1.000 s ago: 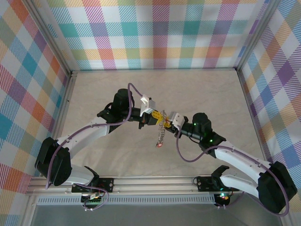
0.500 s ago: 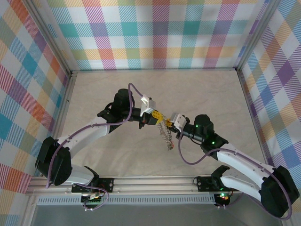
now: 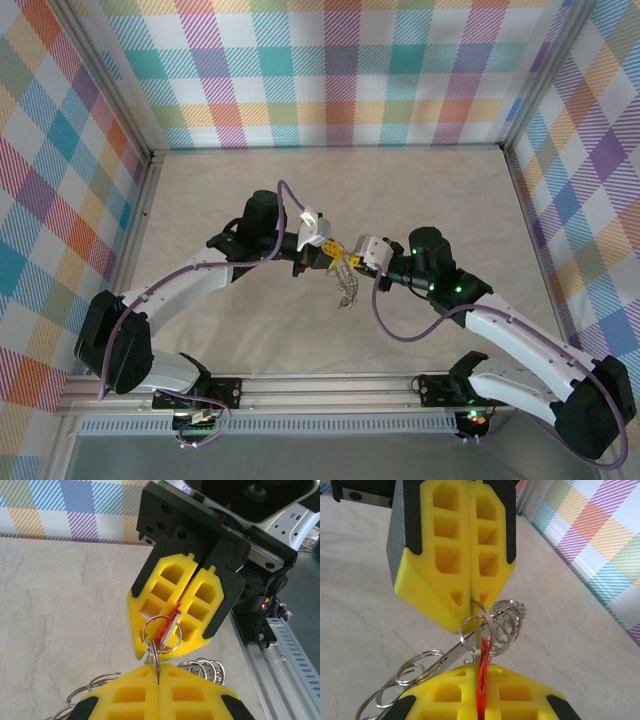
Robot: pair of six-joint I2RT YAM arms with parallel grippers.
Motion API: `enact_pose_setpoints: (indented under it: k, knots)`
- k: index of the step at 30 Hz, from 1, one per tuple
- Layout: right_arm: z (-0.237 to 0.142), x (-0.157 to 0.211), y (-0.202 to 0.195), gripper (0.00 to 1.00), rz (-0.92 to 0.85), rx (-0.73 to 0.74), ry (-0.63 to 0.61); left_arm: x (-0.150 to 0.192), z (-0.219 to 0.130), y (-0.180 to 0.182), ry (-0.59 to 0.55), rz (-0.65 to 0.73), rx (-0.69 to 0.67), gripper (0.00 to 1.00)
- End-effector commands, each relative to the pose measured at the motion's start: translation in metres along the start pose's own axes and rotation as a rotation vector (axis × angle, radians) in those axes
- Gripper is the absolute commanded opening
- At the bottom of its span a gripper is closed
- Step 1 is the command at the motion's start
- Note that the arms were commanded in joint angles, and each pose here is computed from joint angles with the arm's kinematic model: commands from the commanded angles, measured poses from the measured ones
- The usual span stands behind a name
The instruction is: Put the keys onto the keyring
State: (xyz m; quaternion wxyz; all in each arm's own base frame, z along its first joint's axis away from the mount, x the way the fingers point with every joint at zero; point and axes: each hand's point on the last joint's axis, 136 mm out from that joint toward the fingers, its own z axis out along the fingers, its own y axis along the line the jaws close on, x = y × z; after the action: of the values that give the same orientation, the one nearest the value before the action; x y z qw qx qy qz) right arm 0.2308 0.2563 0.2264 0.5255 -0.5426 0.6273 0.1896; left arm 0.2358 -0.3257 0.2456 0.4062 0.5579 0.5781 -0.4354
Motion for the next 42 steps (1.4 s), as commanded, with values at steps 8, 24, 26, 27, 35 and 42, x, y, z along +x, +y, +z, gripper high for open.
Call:
enact_pose_setpoints:
  k: [8, 24, 26, 27, 35, 42]
  knots:
    - [-0.012, 0.001, -0.003, 0.01, -0.196, -0.119, 0.222, 0.008, -0.003, 0.007, 0.048, 0.003, -0.041, 0.00]
    - [-0.022, 0.023, -0.040, 0.01, -0.384, -0.153, 0.590, 0.026, -0.003, 0.027, 0.060, -0.057, -0.172, 0.00]
    - [-0.020, 0.018, -0.048, 0.00, -0.404, -0.122, 0.599, 0.028, -0.002, 0.027, 0.061, -0.065, -0.170, 0.00]
    - [-0.017, 0.016, -0.053, 0.00, -0.428, -0.093, 0.605, 0.028, -0.002, 0.027, 0.061, -0.068, -0.171, 0.00]
    - [0.005, -0.019, -0.088, 0.00, -0.637, 0.157, 0.530, 0.026, -0.001, 0.034, 0.034, -0.107, -0.209, 0.00]
    - [0.013, -0.056, -0.088, 0.00, -0.812, 0.266, 0.354, 0.017, -0.005, 0.047, -0.023, -0.155, -0.287, 0.20]
